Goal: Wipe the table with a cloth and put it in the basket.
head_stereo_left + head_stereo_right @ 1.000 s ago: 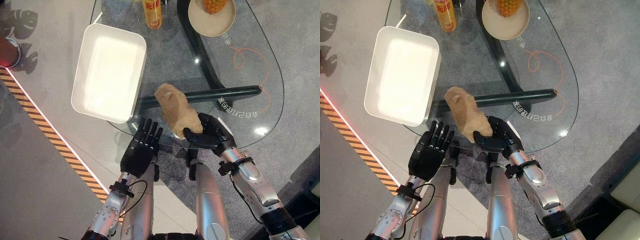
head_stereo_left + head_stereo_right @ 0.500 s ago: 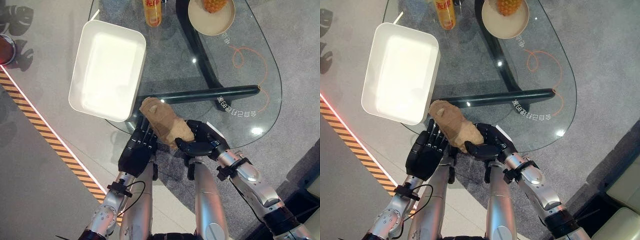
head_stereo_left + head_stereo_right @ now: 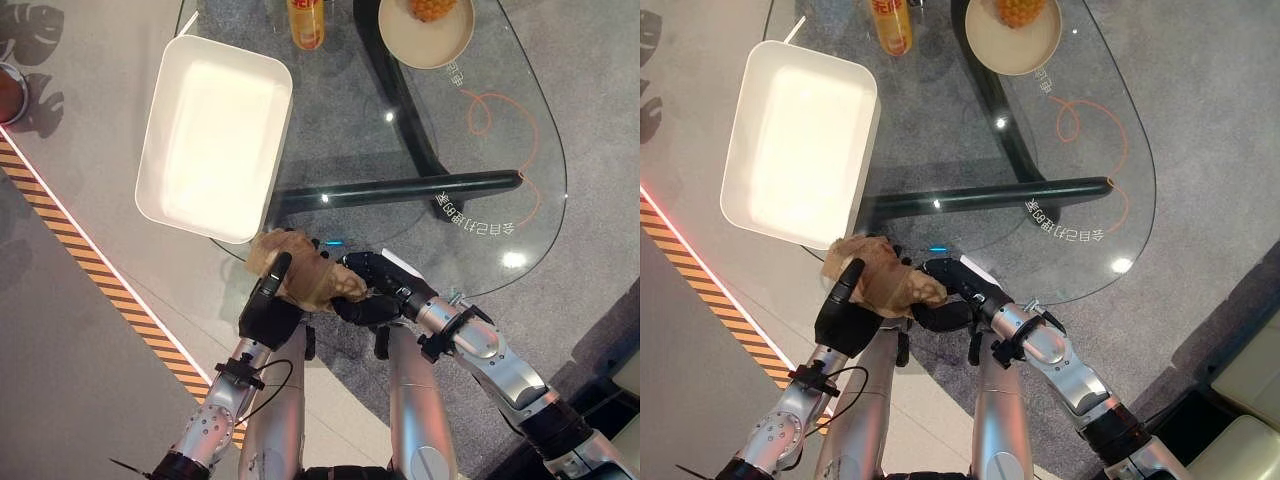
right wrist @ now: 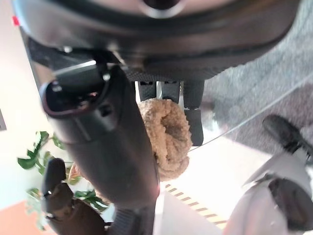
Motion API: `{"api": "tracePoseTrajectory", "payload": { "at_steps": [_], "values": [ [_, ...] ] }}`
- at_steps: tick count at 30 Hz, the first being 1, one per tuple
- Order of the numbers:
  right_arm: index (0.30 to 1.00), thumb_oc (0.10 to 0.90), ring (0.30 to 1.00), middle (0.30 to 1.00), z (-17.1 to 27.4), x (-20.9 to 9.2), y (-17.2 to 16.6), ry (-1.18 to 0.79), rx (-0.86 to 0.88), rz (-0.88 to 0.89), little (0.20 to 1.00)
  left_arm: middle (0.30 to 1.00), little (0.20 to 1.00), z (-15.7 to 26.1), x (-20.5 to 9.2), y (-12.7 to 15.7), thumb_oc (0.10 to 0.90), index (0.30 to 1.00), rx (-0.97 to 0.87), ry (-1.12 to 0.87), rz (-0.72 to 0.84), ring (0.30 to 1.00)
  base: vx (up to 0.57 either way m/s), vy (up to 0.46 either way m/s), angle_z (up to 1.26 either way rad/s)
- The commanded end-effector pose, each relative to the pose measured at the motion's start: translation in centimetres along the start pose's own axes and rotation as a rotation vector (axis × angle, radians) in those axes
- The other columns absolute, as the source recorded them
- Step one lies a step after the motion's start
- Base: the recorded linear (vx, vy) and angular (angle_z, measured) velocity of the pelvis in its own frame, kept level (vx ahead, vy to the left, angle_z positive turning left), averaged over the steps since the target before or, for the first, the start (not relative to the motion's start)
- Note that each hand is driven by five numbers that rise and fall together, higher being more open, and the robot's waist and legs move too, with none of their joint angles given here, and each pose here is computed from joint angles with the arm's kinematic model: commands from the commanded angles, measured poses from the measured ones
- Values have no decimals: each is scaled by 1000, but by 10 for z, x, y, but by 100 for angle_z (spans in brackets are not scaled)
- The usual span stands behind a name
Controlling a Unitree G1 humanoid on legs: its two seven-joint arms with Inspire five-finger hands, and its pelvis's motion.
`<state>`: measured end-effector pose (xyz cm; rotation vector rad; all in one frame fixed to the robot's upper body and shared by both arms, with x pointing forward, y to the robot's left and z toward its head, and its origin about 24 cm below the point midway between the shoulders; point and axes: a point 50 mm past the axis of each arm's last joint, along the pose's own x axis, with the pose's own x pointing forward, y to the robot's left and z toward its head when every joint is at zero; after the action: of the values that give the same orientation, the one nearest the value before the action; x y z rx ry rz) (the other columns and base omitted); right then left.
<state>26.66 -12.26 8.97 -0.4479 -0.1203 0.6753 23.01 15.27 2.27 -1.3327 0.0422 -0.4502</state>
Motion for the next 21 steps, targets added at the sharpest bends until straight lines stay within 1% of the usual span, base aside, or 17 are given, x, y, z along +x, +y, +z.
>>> {"api": "tracePoseTrajectory", "payload": {
  "at_steps": [1, 5, 8, 9, 10, 11, 12, 16, 21],
  "values": [
    [300, 100, 300, 300, 26, 0, 6, -75, -194, 45, 200, 900, 900, -10, 13, -55, 800, 900, -60, 10, -387, 900, 0, 0, 0],
    [300, 100, 300, 300, 26, 5, 9, -34, -276, 68, 200, 900, 900, -12, 17, -60, 800, 900, -98, -6, -411, 900, 0, 0, 0],
    [300, 100, 300, 300, 25, 7, 9, -12, -294, 75, 200, 900, 900, -11, 18, -61, 800, 900, -107, -25, -421, 900, 0, 0, 0],
    [300, 100, 300, 300, 24, 8, 9, -9, -294, 71, 200, 858, 851, -10, 18, -61, 751, 858, -108, -32, -420, 858, 0, 0, 0],
    [300, 100, 300, 300, 24, 8, 9, -8, -294, 68, 200, 796, 779, -10, 18, -61, 679, 796, -109, -38, -420, 796, 0, 0, 0],
    [300, 100, 300, 300, 24, 9, 8, -5, -294, 60, 200, 561, 505, -9, 18, -61, 405, 561, -114, -49, -420, 561, -78, -1, 1],
    [300, 100, 300, 300, 26, 10, 4, -11, -302, 45, 200, 300, 200, -6, 21, -63, 100, 300, -116, -61, -436, 300, -89, -5, 2],
    [300, 100, 300, 300, 26, 10, -1, -12, -297, 10, 200, 300, 200, -3, 21, -62, 100, 300, -159, -108, -435, 300, -22, -3, 1],
    [300, 100, 300, 300, 27, 10, -2, -15, -286, -7, 200, 300, 200, -3, 20, -62, 100, 300, -164, -112, -438, 300, 0, 0, 0]
  ]
}}
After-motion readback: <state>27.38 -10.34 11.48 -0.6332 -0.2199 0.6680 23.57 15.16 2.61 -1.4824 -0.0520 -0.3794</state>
